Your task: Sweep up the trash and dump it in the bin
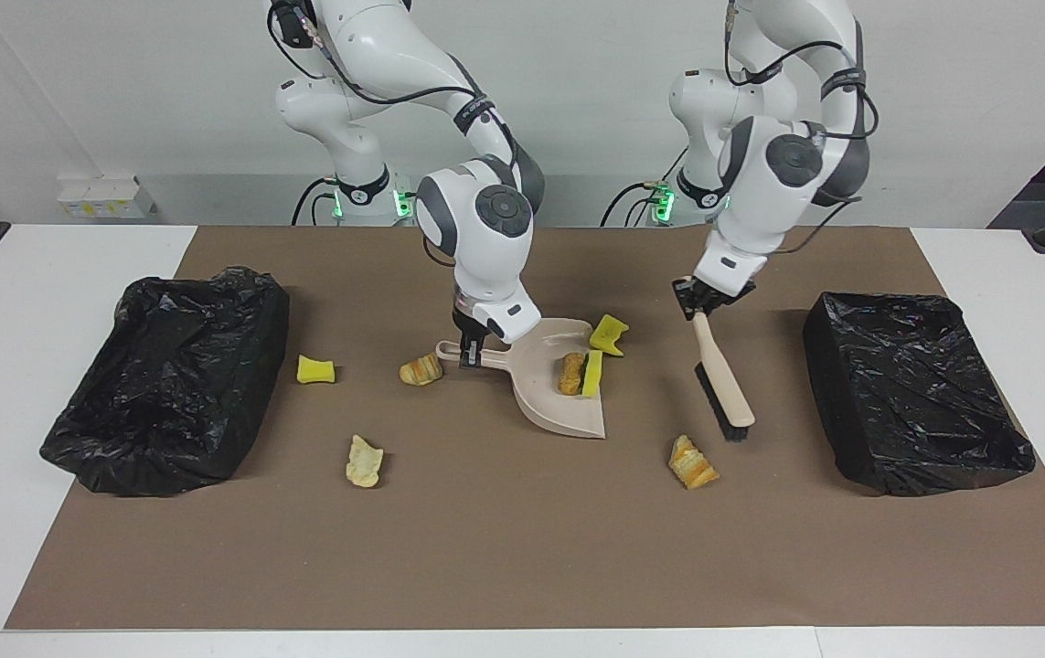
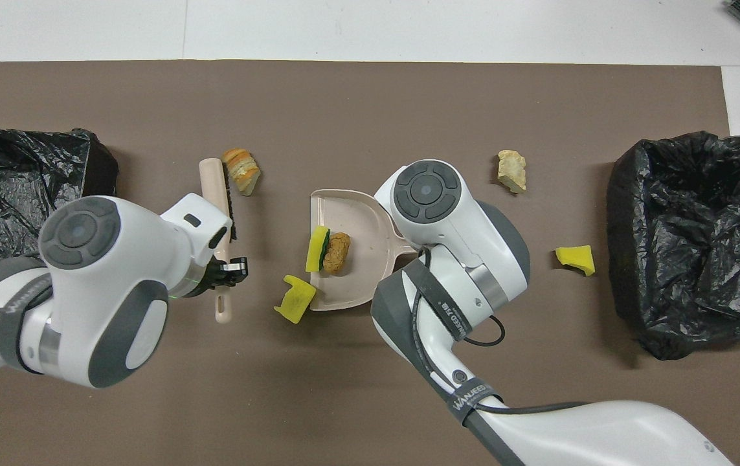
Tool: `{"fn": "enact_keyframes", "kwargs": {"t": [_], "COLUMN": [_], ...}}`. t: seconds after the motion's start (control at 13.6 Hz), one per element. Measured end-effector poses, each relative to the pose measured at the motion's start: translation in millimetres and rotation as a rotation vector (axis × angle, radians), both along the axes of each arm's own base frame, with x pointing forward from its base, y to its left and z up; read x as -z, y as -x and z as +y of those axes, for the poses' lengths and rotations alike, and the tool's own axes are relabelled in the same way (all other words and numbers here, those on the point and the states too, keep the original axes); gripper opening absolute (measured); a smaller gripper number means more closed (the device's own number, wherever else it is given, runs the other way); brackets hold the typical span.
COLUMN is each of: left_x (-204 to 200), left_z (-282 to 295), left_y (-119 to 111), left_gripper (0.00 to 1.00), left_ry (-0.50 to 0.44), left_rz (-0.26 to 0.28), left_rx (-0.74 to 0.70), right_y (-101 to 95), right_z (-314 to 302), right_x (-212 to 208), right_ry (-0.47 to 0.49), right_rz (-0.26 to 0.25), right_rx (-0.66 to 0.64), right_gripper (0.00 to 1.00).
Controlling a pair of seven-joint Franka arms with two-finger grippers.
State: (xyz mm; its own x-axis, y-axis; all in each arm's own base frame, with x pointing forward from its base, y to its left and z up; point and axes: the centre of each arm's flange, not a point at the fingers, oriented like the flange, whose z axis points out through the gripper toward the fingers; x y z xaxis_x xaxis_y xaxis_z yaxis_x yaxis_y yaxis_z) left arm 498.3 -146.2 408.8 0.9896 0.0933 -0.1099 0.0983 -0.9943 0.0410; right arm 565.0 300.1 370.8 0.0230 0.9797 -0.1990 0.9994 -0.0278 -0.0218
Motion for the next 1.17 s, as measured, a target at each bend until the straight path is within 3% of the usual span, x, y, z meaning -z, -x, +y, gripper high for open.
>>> {"fn": "enact_keyframes", "kwargs": {"t": [0.37,0.59,1.17], "left_x": [42,63,66], "left_z": [48,42,3], "left_y": [9,18,29], "left_gripper": [0.26,0.26,0.26], "left_ry": [0.004,0.003,-0.003], "left_rz": [0.07,0.054,0.05], "left_rx": [0.077,0.091,0.151], "right_y": [0.0,-0.2,0.0], "right_z": [0,-1,-1], "right_x": [0,0,1], "right_ry": [0.0,0.001,0.002], "right_rz": [0.0,0.001,0.002], "right_rx": [0.0,0.001,0.001], "right_gripper": [0.32,0.32,0.32]}}
